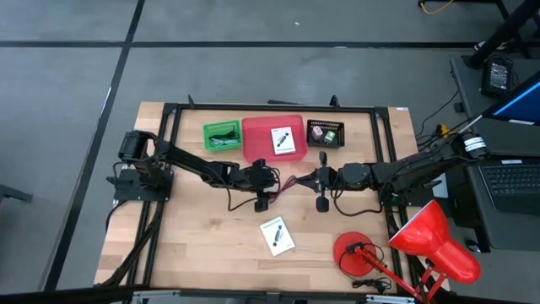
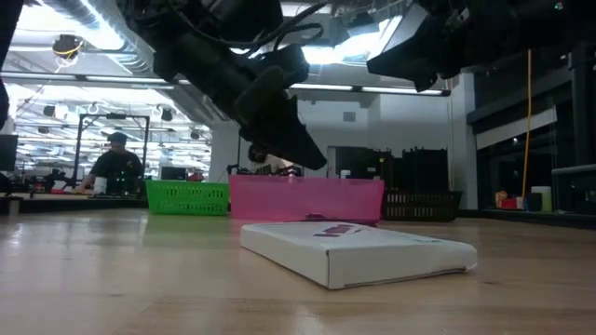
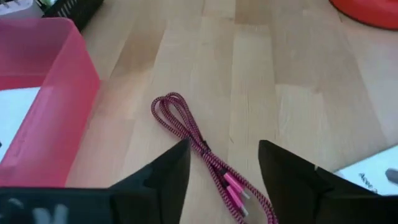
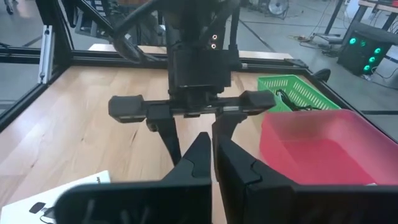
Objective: Pick and place items into bin
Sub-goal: Put the pink charger cable into the green bin
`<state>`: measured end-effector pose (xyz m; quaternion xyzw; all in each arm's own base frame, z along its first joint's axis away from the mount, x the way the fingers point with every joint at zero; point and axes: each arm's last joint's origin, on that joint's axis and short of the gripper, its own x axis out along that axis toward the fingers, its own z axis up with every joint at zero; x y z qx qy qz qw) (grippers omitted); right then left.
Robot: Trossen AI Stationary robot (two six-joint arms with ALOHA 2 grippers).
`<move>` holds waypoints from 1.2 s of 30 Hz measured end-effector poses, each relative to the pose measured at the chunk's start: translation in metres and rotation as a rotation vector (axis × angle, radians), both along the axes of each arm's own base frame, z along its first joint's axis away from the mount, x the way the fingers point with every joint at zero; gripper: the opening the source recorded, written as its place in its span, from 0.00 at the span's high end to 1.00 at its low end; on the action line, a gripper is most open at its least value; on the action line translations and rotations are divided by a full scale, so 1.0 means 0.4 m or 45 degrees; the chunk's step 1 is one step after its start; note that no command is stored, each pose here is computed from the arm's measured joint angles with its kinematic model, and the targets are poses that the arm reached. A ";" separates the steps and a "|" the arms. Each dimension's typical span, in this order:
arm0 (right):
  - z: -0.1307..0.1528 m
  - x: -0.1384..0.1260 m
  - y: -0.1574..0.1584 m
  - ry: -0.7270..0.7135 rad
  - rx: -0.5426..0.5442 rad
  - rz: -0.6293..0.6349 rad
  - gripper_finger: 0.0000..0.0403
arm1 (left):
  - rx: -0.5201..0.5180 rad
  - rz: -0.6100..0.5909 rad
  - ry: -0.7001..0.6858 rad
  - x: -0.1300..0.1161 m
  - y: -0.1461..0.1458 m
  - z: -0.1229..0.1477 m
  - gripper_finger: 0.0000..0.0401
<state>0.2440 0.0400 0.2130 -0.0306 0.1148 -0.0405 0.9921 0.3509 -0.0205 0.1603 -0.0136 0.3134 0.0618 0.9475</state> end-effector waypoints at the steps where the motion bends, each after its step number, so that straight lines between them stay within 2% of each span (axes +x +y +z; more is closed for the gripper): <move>1: 0.000 0.000 0.000 0.000 0.000 0.000 0.98 | -0.011 0.009 -0.003 0.002 0.000 -0.004 0.53; 6: 0.000 0.000 0.000 0.000 0.001 0.000 0.98 | -0.032 0.030 0.012 0.007 0.000 -0.022 0.49; 15: 0.001 0.000 0.000 -0.006 0.006 -0.002 0.98 | -0.070 0.088 0.029 0.010 0.001 -0.042 0.49; 24: 0.001 0.000 0.000 -0.009 0.008 -0.002 0.98 | -0.088 0.117 0.132 0.018 0.000 -0.125 0.50; 30: 0.001 0.000 0.000 -0.007 0.008 -0.002 0.98 | -0.130 0.106 0.171 0.018 -0.002 -0.143 0.50; 36: 0.001 0.000 0.000 -0.006 0.008 -0.002 0.98 | -0.114 0.119 0.231 0.009 -0.001 -0.145 0.56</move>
